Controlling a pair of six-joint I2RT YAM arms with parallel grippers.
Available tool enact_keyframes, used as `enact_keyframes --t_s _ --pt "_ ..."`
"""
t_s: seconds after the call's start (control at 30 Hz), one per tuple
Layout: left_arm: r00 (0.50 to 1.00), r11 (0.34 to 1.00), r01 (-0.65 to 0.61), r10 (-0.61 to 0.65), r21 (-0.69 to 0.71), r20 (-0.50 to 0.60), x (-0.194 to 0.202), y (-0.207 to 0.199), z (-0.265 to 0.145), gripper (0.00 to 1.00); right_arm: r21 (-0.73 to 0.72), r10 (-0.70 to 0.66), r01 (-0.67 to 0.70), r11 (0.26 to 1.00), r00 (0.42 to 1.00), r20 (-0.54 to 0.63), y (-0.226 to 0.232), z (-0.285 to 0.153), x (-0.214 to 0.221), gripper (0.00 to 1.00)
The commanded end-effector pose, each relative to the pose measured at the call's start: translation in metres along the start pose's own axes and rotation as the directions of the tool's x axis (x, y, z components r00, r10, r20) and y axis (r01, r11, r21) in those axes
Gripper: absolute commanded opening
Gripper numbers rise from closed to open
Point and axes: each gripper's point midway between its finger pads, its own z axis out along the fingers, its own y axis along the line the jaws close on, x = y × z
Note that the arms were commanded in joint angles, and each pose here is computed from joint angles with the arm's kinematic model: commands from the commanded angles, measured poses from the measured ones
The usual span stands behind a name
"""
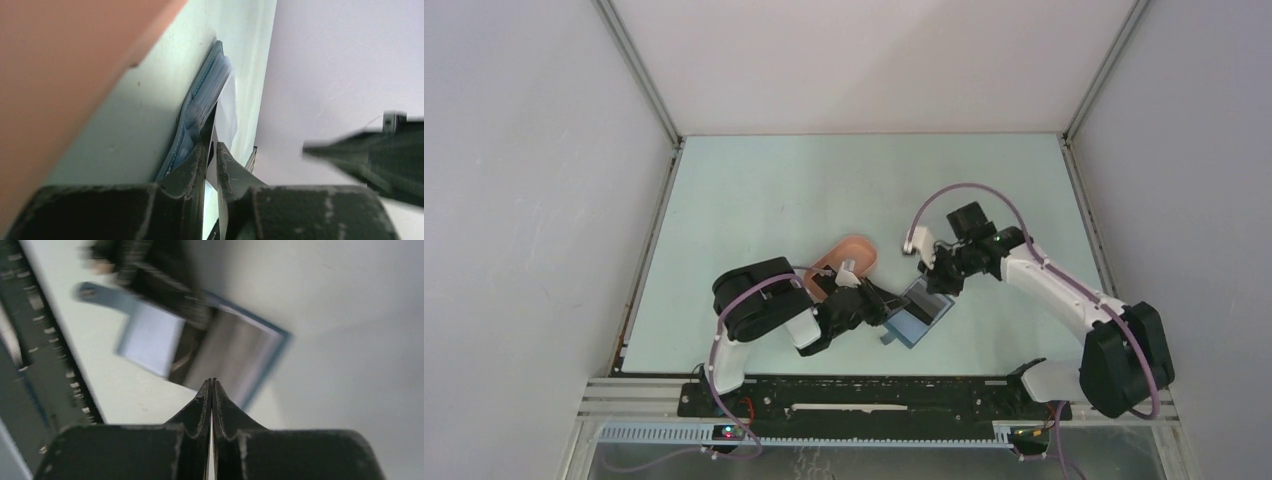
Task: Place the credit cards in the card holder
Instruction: Insert the credit card into the card holder.
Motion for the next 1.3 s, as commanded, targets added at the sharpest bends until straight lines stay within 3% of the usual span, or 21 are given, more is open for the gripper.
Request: enact_keyframes --t_s 0.0,0.2,0.5,0.8,1.27 --pt "0.999 0.992 0.029 -0.031 -0.127 -0.013 -0.001 0.038 0.000 0.18 -0.298 -0.296 0.322 0.898 0.946 0.130 0.084 0.013 0.002 0.00" --pt "0.999 0.991 0.032 -0.035 -0.129 -0.020 0.001 0.039 -0.002 0.20 -0.307 -0.446 0.467 0.829 0.884 0.140 0.102 0.035 0.010 0.00" --pt "0.999 0.991 0.039 -0.043 -0.126 -0.029 0.002 0.039 -0.001 0.21 -0.201 -0.494 0.484 0.852 0.870 0.000 0.086 0.074 0.017 0.00" --pt "0.998 0.991 0.044 -0.049 -0.128 -0.033 0.001 0.041 -0.002 0.24 -0.035 -0.444 0.443 0.896 0.889 -0.111 0.047 0.076 0.018 0.00" --pt "0.998 0.991 0.044 -0.049 -0.129 -0.039 0.002 0.043 0.000 0.27 0.146 -0.301 0.328 0.933 0.937 -0.179 -0.007 0.059 0.023 0.00"
